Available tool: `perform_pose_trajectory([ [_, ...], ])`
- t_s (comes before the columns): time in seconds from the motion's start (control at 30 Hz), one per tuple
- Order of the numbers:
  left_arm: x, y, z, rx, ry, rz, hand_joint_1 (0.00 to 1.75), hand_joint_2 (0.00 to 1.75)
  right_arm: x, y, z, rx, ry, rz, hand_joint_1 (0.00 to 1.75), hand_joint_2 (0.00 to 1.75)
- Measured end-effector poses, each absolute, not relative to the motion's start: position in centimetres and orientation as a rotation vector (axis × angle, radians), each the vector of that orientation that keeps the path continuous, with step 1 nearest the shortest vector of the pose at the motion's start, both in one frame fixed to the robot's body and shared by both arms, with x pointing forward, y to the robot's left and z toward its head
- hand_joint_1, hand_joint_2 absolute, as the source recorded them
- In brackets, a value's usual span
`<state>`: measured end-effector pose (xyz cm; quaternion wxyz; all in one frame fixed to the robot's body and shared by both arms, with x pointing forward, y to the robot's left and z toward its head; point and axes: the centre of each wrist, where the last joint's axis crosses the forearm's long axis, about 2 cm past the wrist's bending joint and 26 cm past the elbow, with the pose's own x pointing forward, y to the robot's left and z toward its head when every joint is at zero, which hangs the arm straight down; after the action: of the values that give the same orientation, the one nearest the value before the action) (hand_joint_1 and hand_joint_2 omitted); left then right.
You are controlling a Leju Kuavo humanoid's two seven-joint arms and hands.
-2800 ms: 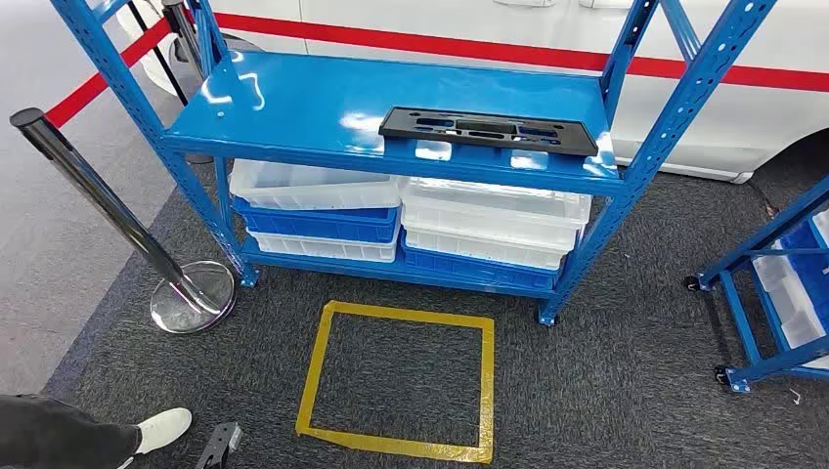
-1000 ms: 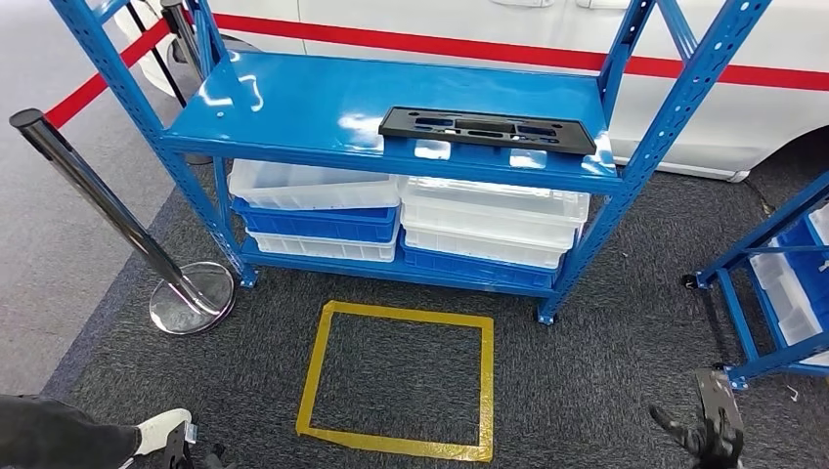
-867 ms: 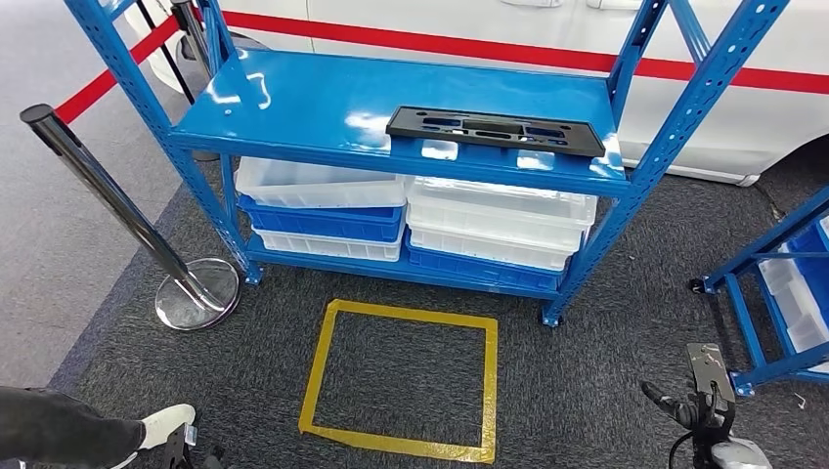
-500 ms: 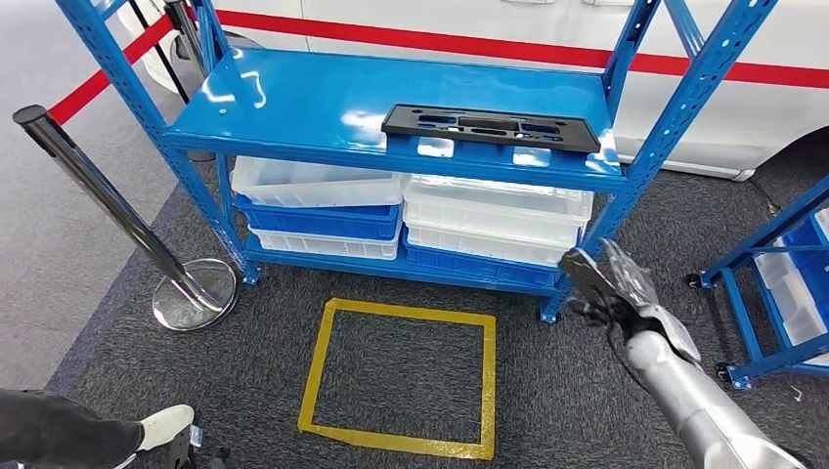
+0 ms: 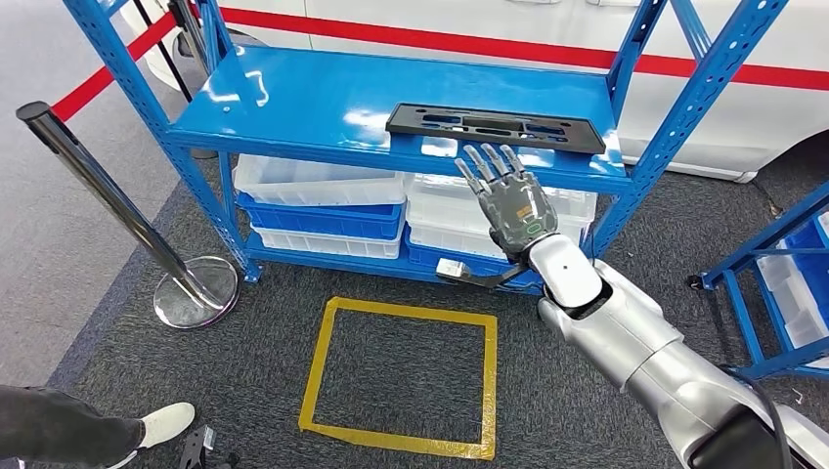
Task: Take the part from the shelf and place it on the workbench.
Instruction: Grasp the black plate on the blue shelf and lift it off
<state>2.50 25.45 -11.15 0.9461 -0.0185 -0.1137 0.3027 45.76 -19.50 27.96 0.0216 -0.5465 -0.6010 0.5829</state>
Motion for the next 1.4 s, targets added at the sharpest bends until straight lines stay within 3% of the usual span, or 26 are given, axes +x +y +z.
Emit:
perform_pose_trajectory([
  [0.8,2.1,24.8,-11.1,-0.061,-0.18,0.569,0.0,0.0,45.3,-17.5,27.6,-1.692,-1.863,1.96,0.0,1.75],
  [1.4,2.1,23.9,-11.1,-0.078,-0.14,0.552,0.0,0.0,47.3,-17.8,28.1,-1.387,-1.549,2.024,0.0,1.75],
])
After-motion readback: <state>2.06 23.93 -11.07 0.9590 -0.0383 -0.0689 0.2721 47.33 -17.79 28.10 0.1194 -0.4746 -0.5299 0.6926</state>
